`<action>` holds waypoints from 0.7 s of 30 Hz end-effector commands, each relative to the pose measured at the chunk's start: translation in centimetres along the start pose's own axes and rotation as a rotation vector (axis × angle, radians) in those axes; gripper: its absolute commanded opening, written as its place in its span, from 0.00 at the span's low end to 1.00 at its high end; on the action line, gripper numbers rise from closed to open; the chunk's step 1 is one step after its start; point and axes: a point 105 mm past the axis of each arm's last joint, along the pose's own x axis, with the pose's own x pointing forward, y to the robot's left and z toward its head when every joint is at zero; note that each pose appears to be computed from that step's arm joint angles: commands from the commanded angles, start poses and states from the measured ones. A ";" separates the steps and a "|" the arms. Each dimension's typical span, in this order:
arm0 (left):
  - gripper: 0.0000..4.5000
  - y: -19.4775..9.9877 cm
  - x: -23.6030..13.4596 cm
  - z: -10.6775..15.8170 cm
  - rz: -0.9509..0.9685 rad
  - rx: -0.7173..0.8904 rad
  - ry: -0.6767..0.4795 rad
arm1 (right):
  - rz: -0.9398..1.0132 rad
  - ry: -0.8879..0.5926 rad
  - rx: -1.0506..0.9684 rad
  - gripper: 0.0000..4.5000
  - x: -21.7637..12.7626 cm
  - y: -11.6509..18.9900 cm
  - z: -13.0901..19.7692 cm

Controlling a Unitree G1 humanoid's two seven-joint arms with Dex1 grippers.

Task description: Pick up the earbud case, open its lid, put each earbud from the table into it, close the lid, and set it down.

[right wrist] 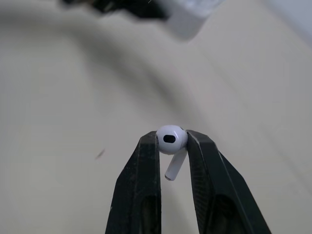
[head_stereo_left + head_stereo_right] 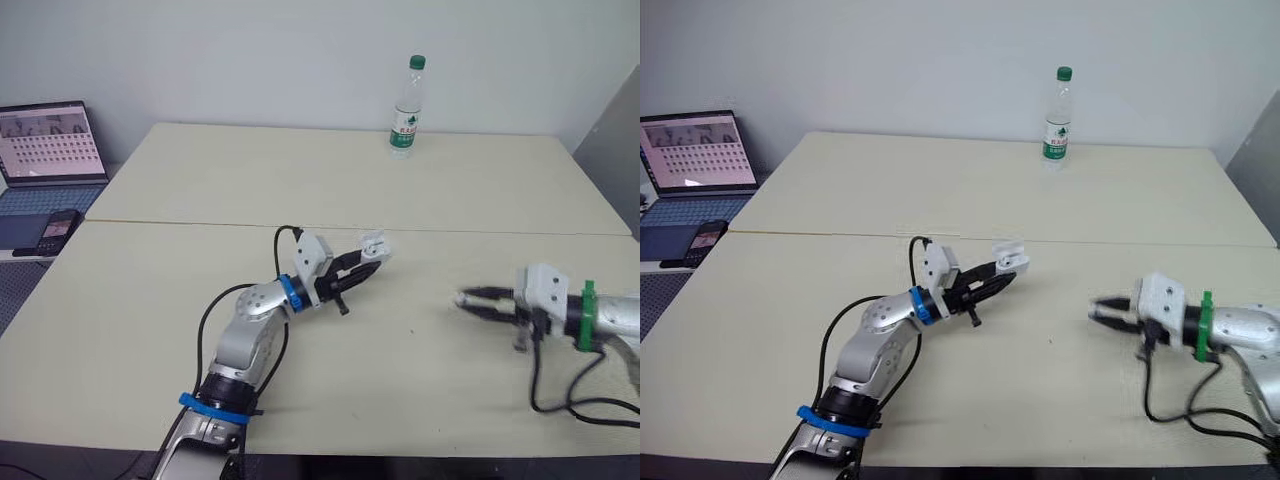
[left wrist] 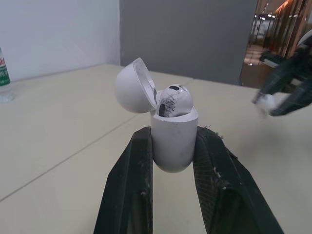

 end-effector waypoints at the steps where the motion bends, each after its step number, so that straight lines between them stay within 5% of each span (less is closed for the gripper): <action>1: 0.17 -0.5 1.2 1.6 -0.010 -0.013 -0.070 | -0.216 -0.247 0.096 0.09 0.4 -2.3 4.6; 4: 0.17 -1.1 2.0 2.3 -0.031 -0.039 -0.103 | -0.330 -0.465 0.256 0.09 1.0 -3.1 7.4; 9: 0.17 -1.5 2.6 2.9 -0.055 -0.042 -0.120 | -0.369 -0.589 0.390 0.09 1.4 -3.0 8.6; 21: 0.17 -2.3 3.2 3.6 -0.081 -0.079 -0.151 | -0.307 -0.520 0.313 0.09 3.5 -0.3 7.5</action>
